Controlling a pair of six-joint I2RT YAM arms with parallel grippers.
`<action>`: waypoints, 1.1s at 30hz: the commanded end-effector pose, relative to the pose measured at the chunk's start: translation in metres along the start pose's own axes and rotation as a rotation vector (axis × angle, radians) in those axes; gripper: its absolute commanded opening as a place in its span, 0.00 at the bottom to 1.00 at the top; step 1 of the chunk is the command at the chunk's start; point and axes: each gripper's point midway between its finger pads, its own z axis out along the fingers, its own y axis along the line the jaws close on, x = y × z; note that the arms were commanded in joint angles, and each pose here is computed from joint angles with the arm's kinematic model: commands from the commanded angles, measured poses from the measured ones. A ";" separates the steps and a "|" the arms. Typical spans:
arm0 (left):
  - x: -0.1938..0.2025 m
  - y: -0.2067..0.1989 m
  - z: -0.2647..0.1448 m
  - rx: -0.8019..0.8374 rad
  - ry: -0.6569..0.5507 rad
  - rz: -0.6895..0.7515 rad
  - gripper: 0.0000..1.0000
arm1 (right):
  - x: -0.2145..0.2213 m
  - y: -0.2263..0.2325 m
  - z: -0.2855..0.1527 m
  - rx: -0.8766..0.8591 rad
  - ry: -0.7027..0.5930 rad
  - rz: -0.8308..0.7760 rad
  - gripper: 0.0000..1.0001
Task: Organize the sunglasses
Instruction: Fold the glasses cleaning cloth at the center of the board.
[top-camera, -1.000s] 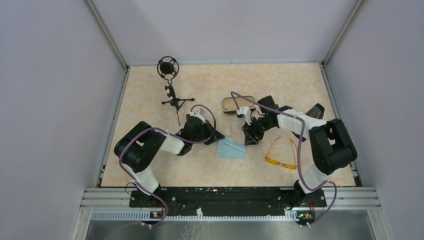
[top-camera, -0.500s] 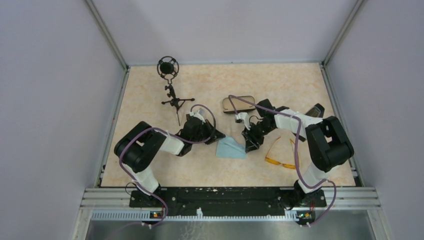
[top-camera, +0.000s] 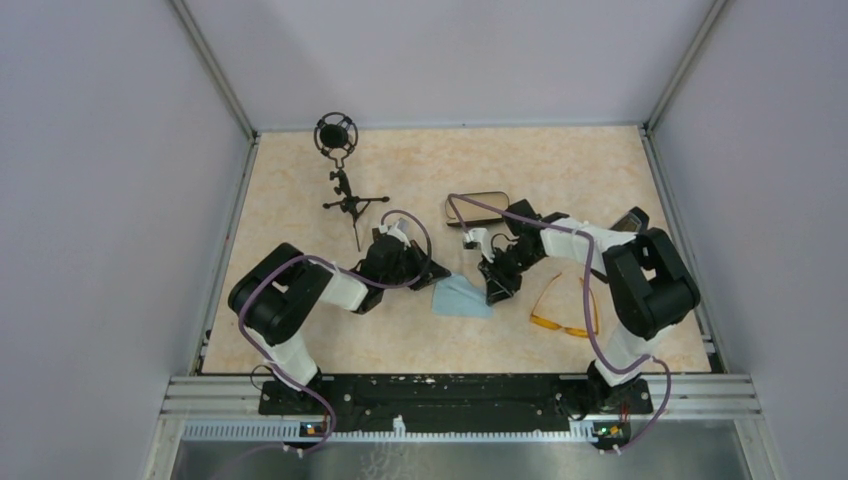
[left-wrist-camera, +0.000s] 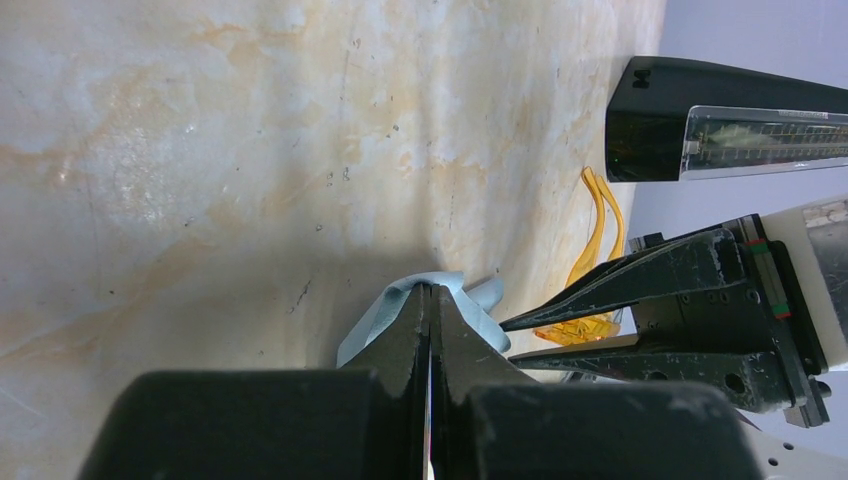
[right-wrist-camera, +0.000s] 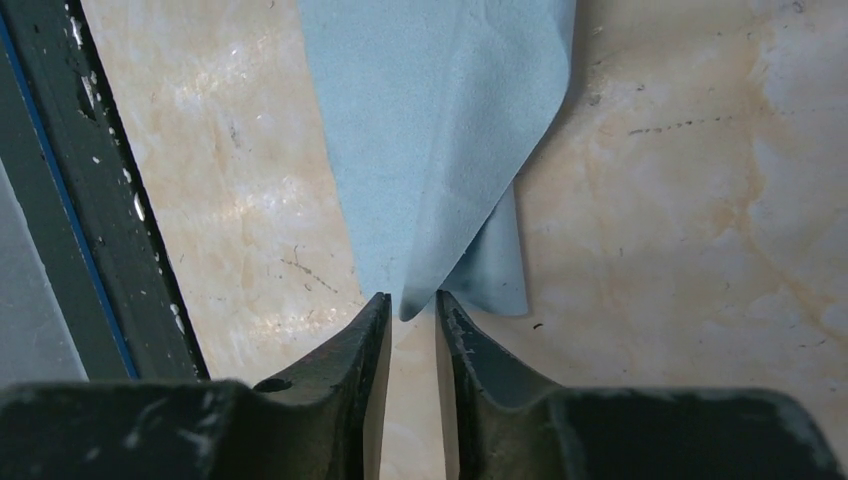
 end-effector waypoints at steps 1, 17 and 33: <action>-0.007 -0.013 -0.001 0.055 -0.024 0.012 0.00 | -0.017 -0.001 0.002 -0.020 -0.032 -0.034 0.19; -0.003 -0.017 -0.009 0.071 -0.015 0.021 0.00 | -0.032 -0.004 -0.012 0.045 -0.062 -0.084 0.00; 0.006 -0.028 -0.032 0.131 -0.002 0.031 0.00 | -0.038 -0.028 -0.037 0.253 -0.066 -0.150 0.00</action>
